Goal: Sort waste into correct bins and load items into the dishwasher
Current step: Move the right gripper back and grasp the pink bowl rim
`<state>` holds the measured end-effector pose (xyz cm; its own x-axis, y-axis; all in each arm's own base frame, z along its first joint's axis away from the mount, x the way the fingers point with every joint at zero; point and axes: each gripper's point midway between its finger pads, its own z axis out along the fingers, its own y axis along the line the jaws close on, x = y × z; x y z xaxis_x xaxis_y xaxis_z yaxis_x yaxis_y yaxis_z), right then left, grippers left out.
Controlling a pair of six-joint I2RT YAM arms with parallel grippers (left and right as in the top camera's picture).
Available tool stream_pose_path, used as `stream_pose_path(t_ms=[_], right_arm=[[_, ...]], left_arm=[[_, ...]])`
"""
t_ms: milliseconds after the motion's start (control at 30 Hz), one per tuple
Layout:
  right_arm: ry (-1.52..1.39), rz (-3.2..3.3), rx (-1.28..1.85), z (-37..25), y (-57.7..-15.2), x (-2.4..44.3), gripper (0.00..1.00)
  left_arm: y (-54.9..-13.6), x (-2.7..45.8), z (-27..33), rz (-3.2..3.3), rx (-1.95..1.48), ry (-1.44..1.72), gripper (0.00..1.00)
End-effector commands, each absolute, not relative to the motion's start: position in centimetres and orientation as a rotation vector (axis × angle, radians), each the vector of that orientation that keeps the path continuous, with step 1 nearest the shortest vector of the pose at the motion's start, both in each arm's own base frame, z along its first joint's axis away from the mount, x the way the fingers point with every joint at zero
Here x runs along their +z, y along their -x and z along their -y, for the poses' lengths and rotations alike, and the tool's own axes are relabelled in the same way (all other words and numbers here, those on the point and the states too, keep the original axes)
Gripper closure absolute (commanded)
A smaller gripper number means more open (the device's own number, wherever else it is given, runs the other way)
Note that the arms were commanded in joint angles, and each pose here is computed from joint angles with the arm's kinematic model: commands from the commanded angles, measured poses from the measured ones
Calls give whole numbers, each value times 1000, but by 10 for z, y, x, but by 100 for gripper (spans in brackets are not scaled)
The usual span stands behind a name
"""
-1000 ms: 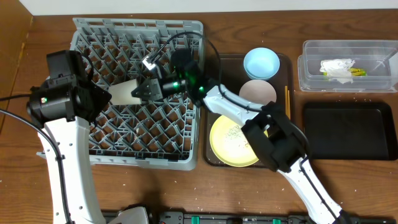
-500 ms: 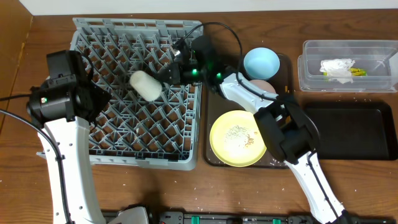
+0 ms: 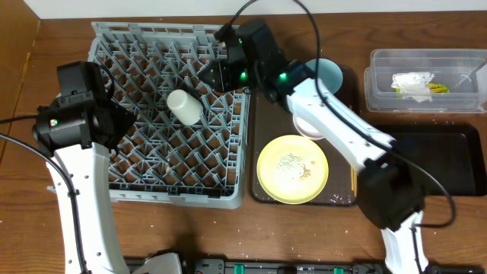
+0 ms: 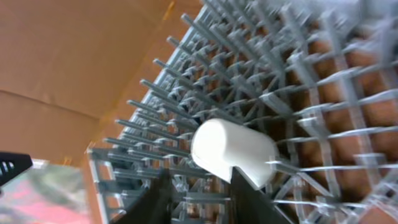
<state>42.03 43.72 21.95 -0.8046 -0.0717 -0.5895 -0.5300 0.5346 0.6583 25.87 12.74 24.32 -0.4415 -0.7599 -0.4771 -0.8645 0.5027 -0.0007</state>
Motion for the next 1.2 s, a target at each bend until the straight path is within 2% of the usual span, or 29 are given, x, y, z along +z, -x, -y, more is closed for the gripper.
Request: stream_pose_path(t_ms=[0,33,67,100,133,167,300,467,567,767,933,1033,1167], right_arm=[[452,-2223,1001,-406,-435,248,58],[417,-2239,956,-393,-439,251,48],[346,-2278,860,-368,-446,251,27],[276,-2323,759,-342,-451,248,15],[230,-2358,688,-323,-453,244,4],[193,-2391,627,-307,-455,239,1],[77,-2560,399,-249,-447,207,1],[49,-2756,266,-221,-422,169,1],[59,-2839,214,-218,-409,143,18],[39,-2923,166,-216,-392,89,21],[51,-2930,190,-218,-385,58,32],[76,-2923,202,-224,-382,48,36],[114,-2898,222,-235,-378,36,47]], left_arm=[[-259,249,-129,-2303,334,1358,2],[-259,249,-129,-2303,334,1358,2],[-259,249,-129,-2303,334,1358,2],[-259,249,-129,-2303,334,1358,2],[-259,249,-129,-2303,334,1358,2],[-259,249,-129,-2303,334,1358,2],[-259,249,-129,-2303,334,1358,2],[-259,249,-129,-2303,334,1358,2],[-259,249,-129,-2303,334,1358,2],[-259,249,-129,-2303,334,1358,2],[-259,249,-129,-2303,334,1358,2],[-259,249,-129,-2303,334,1358,2],[-259,249,-129,-2303,334,1358,2]])
